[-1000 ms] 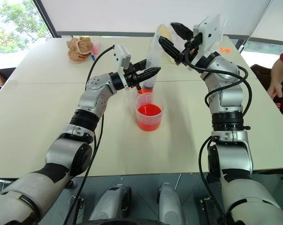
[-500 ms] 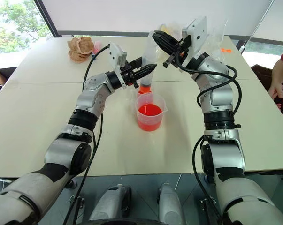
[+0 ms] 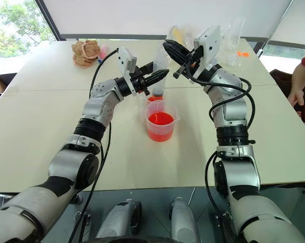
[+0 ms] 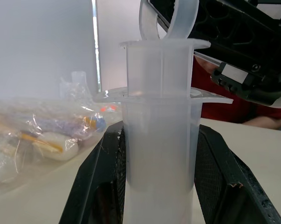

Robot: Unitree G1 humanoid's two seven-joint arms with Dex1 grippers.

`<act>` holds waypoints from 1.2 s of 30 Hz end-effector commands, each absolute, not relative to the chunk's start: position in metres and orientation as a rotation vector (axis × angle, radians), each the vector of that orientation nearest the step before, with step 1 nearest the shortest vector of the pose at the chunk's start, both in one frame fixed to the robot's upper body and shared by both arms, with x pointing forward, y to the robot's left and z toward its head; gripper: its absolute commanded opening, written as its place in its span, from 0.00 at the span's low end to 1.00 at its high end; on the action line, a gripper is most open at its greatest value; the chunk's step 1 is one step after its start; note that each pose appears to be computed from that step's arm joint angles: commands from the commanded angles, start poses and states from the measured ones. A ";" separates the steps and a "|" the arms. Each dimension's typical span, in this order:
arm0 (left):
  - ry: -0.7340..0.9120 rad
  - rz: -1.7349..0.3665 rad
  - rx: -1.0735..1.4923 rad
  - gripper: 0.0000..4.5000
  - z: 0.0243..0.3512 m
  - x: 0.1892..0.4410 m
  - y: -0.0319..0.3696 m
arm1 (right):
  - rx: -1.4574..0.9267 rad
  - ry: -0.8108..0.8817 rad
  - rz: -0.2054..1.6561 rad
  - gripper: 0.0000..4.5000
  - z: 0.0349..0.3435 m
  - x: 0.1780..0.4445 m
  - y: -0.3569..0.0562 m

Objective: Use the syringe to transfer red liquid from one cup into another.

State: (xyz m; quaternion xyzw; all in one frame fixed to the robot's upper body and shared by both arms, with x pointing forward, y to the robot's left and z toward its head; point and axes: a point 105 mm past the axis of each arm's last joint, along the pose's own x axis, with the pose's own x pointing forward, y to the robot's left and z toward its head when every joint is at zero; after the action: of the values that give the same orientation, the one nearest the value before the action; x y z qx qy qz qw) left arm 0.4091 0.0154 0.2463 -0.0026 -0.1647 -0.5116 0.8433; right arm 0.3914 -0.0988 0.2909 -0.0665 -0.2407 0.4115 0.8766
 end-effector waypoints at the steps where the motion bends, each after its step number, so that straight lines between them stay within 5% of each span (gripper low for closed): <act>1: -0.530 -1.051 -0.023 0.31 0.304 0.403 0.014 | -0.158 -0.445 1.020 0.00 0.269 0.379 -0.061; 16: -0.553 -1.040 -0.015 0.31 0.309 0.402 0.016 | -0.152 -0.402 1.015 0.00 0.256 0.382 -0.057; 19: -0.555 -1.039 -0.016 0.31 0.309 0.402 0.016 | -0.128 -0.419 1.016 0.22 0.262 0.380 -0.060; 25: -0.566 -1.044 -0.014 0.31 0.312 0.399 0.016 | -0.089 -0.457 0.957 0.87 0.278 0.374 -0.079; 36: -0.520 -1.098 -0.057 0.31 0.320 0.380 0.017 | 0.071 -0.439 0.794 0.87 0.292 0.333 -0.158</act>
State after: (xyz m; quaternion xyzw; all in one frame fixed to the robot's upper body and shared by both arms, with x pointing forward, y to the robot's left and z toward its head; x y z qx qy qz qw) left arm 0.3860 0.0172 0.3115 -0.0321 -0.2286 -0.5165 0.8246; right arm 0.3478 -0.1523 0.2616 0.0369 -0.1616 0.3855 0.9077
